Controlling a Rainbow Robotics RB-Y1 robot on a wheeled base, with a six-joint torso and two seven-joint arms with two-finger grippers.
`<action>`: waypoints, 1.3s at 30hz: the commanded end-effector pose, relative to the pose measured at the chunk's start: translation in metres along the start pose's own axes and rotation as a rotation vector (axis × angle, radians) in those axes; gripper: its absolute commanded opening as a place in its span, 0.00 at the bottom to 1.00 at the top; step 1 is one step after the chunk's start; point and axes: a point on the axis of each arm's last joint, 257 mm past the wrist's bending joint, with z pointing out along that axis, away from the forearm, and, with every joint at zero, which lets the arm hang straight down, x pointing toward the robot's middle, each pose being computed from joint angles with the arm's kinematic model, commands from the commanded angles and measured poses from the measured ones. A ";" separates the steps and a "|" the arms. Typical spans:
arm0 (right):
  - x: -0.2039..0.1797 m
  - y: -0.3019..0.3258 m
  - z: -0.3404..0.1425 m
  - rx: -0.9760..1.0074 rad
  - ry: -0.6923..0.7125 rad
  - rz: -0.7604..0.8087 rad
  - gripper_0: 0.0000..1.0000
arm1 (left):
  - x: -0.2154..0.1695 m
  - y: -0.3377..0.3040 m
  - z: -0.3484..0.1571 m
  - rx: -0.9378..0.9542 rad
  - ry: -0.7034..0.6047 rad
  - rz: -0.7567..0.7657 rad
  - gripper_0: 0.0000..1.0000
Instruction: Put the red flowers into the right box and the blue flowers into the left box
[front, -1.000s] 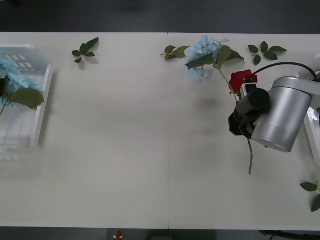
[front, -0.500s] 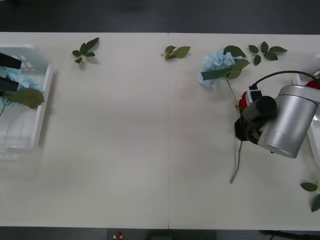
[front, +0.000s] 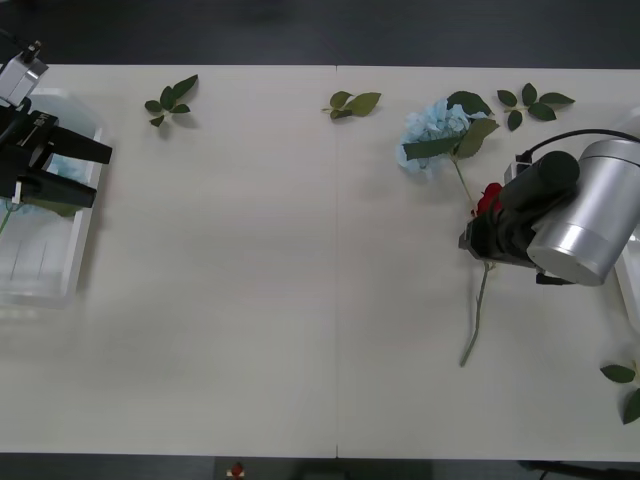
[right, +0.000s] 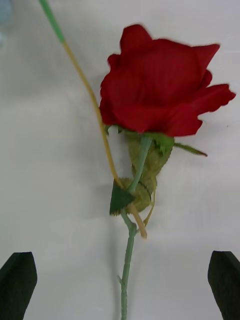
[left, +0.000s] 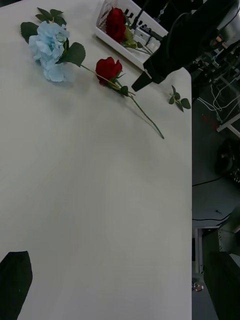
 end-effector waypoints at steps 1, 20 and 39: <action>-0.031 -0.030 0.003 0.033 -0.050 0.052 1.00 | -0.024 -0.007 0.012 0.004 -0.009 0.099 1.00; -0.051 -0.053 0.041 0.031 -0.074 0.136 1.00 | -0.042 -0.008 0.045 0.010 -0.048 0.130 1.00; -0.042 -0.022 0.067 0.001 -0.077 0.072 1.00 | -0.042 -0.008 0.045 0.010 -0.048 0.130 1.00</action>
